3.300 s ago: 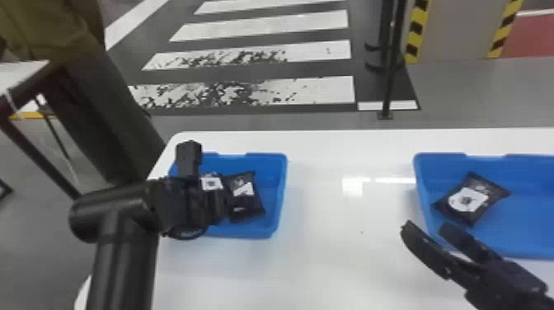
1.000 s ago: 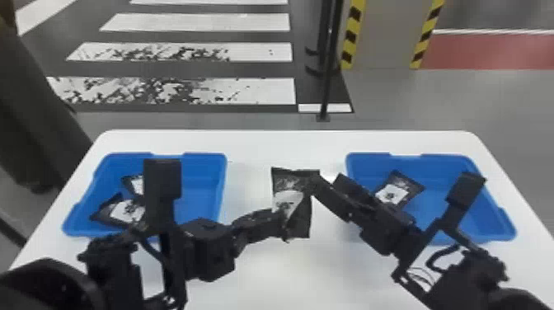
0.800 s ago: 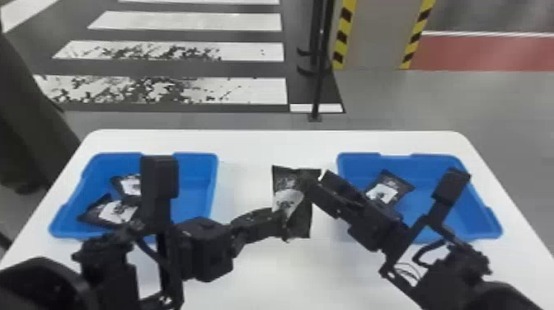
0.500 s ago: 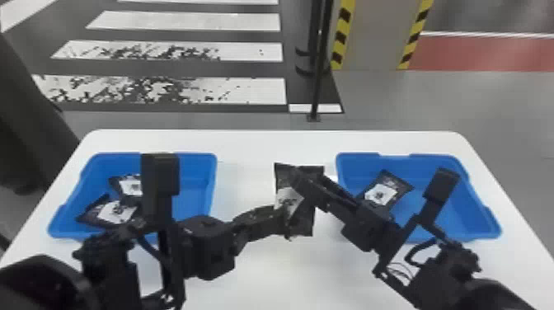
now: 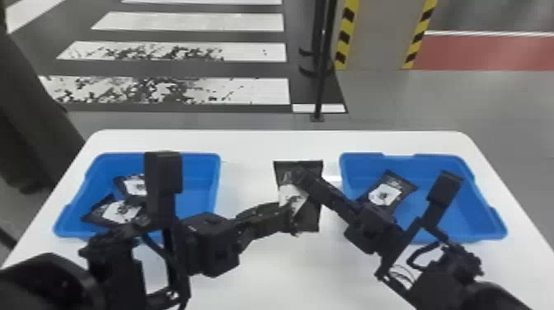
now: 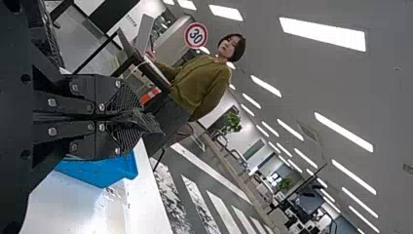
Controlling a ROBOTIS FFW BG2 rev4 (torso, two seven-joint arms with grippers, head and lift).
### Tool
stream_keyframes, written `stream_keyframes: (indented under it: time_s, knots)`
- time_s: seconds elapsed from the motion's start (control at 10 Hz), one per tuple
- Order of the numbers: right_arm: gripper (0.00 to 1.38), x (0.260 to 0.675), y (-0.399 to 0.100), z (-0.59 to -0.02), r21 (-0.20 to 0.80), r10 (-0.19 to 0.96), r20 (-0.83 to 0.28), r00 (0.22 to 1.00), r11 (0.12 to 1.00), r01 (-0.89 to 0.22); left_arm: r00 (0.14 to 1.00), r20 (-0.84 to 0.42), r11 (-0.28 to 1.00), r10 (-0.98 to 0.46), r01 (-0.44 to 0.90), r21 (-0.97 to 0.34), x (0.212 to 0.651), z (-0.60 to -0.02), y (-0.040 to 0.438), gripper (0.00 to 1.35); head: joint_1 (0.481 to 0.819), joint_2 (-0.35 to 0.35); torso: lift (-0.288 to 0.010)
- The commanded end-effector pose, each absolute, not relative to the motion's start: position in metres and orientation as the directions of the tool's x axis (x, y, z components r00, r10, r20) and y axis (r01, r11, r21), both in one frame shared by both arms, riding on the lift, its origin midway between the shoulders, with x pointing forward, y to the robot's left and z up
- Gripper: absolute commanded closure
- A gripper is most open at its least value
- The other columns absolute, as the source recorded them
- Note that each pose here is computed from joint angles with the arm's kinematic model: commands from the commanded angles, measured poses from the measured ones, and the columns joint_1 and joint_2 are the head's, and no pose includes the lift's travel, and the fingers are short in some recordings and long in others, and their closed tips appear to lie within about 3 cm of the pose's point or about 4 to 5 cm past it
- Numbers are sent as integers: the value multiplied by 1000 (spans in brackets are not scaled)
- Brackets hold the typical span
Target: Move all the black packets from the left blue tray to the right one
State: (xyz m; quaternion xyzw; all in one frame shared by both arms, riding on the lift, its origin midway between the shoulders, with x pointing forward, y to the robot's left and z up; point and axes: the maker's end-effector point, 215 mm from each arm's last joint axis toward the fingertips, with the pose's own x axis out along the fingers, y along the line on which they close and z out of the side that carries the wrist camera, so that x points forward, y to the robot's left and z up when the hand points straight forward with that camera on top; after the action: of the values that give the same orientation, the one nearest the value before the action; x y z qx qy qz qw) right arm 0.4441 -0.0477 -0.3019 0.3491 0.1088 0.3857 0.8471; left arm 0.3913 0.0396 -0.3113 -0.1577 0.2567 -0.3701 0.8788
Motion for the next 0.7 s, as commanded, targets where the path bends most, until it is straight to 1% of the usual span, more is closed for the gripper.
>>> stream_keyframes:
  time_s: [0.0, 0.1, 0.2, 0.3, 0.4, 0.5, 0.6]
  knots:
    - [1273, 446, -50, -300, 683, 722, 99, 684, 451, -575, 595, -324, 669, -735, 561, -487, 391, -312, 40, 697, 695, -11, -140]
    - [1273, 451, -60, -301, 677, 708, 96, 699, 469, -568, 610, -314, 674, -728, 554, -488, 393, -311, 45, 453, 695, -12, -140]
    - [1273, 461, -75, -302, 669, 687, 90, 721, 495, -555, 618, -314, 679, -721, 540, -497, 393, -313, 51, 377, 695, -15, -140]
    - [1273, 479, -98, -311, 658, 649, 76, 757, 537, -527, 624, -322, 686, -712, 519, -510, 390, -319, 60, 372, 695, -24, -140]
    - [1273, 502, -136, -323, 617, 593, 30, 805, 622, -481, 648, -313, 697, -694, 499, -515, 392, -317, 73, 366, 695, -39, -140]
    - [1271, 520, -177, -335, 578, 530, -15, 848, 696, -425, 687, -283, 713, -670, 488, -504, 398, -308, 87, 358, 695, -62, -140]
    - [1271, 534, -210, -348, 554, 466, -50, 883, 749, -364, 721, -290, 747, -629, 457, -483, 402, -308, 108, 348, 695, -76, -140]
